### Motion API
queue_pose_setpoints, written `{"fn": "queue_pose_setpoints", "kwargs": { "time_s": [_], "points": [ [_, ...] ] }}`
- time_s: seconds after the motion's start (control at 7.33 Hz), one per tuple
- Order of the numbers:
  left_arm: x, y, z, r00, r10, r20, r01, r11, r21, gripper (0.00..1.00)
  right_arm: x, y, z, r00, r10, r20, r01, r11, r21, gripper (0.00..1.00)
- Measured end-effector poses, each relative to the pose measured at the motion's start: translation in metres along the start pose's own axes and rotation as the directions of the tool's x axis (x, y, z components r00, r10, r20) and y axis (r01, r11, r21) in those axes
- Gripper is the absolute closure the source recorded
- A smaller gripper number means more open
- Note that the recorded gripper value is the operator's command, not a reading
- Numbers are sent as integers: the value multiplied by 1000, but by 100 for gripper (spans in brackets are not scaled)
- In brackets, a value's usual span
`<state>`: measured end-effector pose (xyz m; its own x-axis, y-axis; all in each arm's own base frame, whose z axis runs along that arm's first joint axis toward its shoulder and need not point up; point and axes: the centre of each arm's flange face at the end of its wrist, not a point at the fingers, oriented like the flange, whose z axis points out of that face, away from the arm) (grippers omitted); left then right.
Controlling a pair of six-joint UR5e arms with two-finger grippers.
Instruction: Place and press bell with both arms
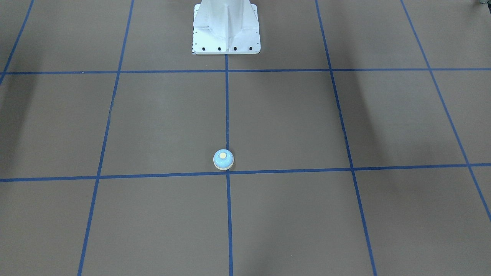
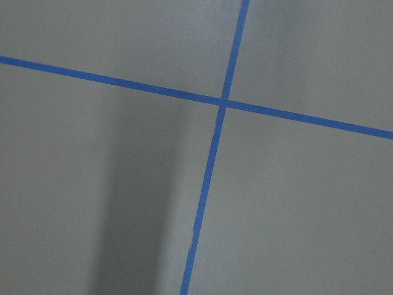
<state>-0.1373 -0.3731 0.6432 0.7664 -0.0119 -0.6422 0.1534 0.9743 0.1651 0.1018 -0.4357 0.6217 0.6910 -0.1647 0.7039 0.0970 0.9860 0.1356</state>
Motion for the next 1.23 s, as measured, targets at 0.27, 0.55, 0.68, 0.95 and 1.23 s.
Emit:
{"fn": "queue_pose_setpoints", "kwargs": {
  "time_s": [0.27,0.55,0.68,0.95,1.23],
  "points": [
    [46,-15,-2,999,-39,-36,39,999,-6,0,17,10,15,999,35,8,-35,999,-31,0],
    [80,-21,5,997,-63,-54,61,998,-31,0,23,13,22,999,53,13,-53,998,-44,0],
    [84,-21,8,996,-66,-55,64,997,-38,0,25,14,24,998,61,14,-60,997,-48,0],
    [85,-21,10,996,-66,-55,64,997,-41,0,23,13,21,998,62,14,-62,997,-40,0],
    [85,-21,10,996,-66,-53,64,997,-42,0,8,6,5,997,82,4,-81,997,-11,0]
  ]
}}
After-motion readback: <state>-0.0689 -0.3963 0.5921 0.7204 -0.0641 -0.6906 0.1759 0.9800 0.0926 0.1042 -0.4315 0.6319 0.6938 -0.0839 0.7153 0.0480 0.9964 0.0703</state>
